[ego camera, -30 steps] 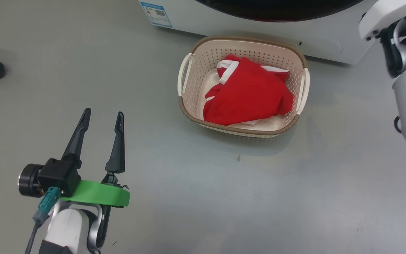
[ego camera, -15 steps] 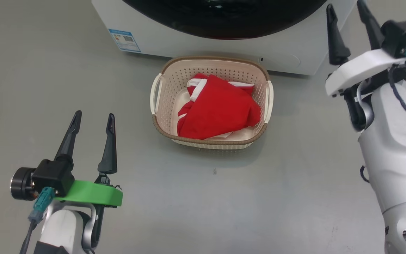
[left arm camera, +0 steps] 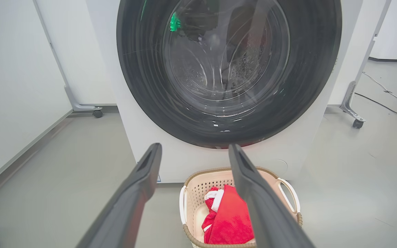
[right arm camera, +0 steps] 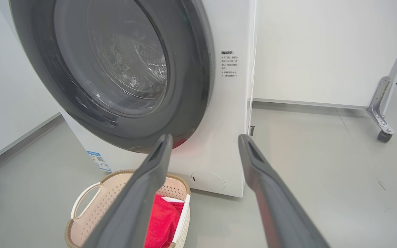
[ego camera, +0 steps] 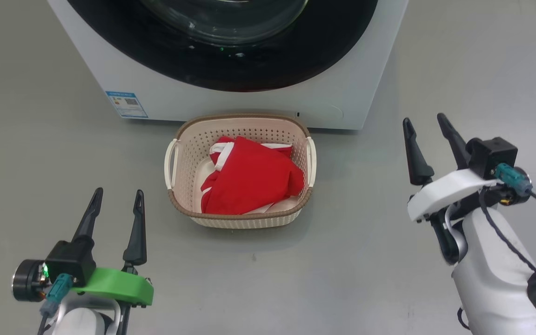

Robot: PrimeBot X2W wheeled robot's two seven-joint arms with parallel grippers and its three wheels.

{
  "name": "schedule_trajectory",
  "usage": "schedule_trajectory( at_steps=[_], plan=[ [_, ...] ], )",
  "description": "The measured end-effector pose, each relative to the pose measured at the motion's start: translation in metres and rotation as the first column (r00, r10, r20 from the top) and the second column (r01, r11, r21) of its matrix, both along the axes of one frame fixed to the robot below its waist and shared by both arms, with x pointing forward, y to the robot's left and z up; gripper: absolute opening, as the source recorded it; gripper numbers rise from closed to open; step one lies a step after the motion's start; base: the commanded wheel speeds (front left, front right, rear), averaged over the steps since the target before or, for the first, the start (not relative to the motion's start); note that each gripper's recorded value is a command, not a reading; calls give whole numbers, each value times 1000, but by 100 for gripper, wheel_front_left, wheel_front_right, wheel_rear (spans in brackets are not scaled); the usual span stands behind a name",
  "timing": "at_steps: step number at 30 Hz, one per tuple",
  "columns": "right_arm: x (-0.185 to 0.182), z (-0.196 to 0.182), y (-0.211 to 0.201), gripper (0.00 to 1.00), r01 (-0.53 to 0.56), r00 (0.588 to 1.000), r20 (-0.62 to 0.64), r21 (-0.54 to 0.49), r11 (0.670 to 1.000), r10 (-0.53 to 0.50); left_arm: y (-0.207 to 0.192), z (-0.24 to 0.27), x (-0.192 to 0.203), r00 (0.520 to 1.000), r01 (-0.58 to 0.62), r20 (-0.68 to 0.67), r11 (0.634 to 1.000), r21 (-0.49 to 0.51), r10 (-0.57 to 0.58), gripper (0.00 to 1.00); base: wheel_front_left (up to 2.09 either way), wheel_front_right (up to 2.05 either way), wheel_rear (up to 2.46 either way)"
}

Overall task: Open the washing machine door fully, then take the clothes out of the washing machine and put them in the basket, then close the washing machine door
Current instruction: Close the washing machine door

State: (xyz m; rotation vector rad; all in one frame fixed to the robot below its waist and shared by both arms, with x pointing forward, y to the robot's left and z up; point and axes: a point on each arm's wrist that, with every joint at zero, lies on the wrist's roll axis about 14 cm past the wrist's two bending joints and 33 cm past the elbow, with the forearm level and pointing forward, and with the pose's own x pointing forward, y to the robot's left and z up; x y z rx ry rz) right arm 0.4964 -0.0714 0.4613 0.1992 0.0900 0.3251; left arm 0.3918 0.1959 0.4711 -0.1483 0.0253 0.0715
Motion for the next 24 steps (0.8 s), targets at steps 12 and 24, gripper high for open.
schedule_trajectory(
  at_steps=[12, 24],
  plan=[
    [-56, 9, -42, 100, 104, 994, 17, 7, 995, -104, -28, -2, -13, 997, 79, -7, 997, -19, -80, 100, 0, 0, 0],
    [-99, 9, -56, 100, 144, 989, 15, 10, 990, -144, -40, -1, -27, 993, 114, -7, 993, -25, -114, 100, 0, 0, 0]
  ],
)
